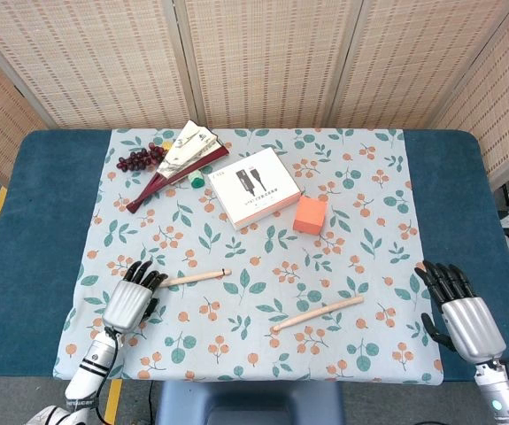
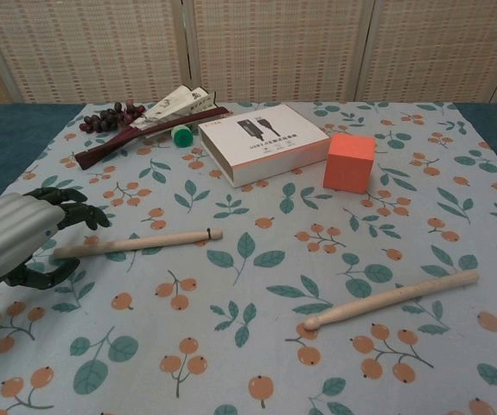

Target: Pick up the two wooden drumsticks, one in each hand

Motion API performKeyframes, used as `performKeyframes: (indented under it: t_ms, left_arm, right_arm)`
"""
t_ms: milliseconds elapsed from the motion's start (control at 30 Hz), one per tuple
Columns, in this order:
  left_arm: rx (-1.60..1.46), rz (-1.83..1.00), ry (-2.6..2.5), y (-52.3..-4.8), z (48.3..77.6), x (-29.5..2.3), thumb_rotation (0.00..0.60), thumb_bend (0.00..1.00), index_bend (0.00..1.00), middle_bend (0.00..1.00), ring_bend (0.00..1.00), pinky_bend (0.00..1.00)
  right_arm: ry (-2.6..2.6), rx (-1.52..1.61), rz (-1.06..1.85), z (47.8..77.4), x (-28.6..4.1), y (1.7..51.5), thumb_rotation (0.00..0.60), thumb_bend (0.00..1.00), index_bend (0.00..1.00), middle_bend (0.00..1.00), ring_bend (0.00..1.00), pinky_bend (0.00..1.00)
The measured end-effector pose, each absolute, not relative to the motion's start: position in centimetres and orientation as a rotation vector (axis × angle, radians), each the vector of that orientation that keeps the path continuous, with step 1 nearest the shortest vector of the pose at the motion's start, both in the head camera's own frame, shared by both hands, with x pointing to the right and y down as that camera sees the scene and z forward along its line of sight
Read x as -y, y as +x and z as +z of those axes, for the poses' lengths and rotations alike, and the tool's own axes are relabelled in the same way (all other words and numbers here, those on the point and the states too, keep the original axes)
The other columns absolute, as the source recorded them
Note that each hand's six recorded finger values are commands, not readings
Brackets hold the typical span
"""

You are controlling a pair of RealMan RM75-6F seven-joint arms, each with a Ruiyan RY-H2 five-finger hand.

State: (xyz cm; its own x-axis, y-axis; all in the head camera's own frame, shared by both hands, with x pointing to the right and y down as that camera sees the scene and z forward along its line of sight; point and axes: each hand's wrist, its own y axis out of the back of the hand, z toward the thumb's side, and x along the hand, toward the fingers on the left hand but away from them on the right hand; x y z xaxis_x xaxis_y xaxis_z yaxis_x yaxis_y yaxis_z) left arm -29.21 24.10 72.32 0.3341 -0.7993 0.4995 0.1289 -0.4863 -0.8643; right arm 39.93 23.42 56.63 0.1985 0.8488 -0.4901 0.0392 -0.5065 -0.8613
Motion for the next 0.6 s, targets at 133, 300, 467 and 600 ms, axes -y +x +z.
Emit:
performKeyframes:
  t_ms: [133,300,467,600]
  left_arm:
    - [-0.546,-1.332,-1.624,-29.2,73.6,-23.8,0.6,0.45,0.3,0.32,0.14,0.15]
    - [-0.528,-1.35,-1.584,-29.2,74.5,-23.7,0.6,0.44,0.36,0.38,0.18,0.15]
    - [-0.516,-1.356,-1.576,-29.2,74.9,-23.9,0.6,0.44,0.39,0.42,0.21,0.15]
    - [-0.52,-1.355,-1.568,-29.2,75.0,-23.7,0.6,0.45,0.41,0.43,0.22,0.15]
  right_arm:
    - [-1.752,0.838,1.388,56.6,-23.4,40.0,0.6,0.4,0.0,0.0,0.0,0.0]
    - [-1.759,0.835,1.396,56.6,-23.4,40.1,0.6,0.4,0.0,0.0,0.0,0.0]
    - [-1.763,0.84,1.397,56.5,-23.4,40.1,0.6,0.4,0.0,0.0,0.0,0.0]
    - [-1.767,0.832,1.405,56.7,-23.5,40.1,0.6,0.4,0.0,0.0,0.0,0.0]
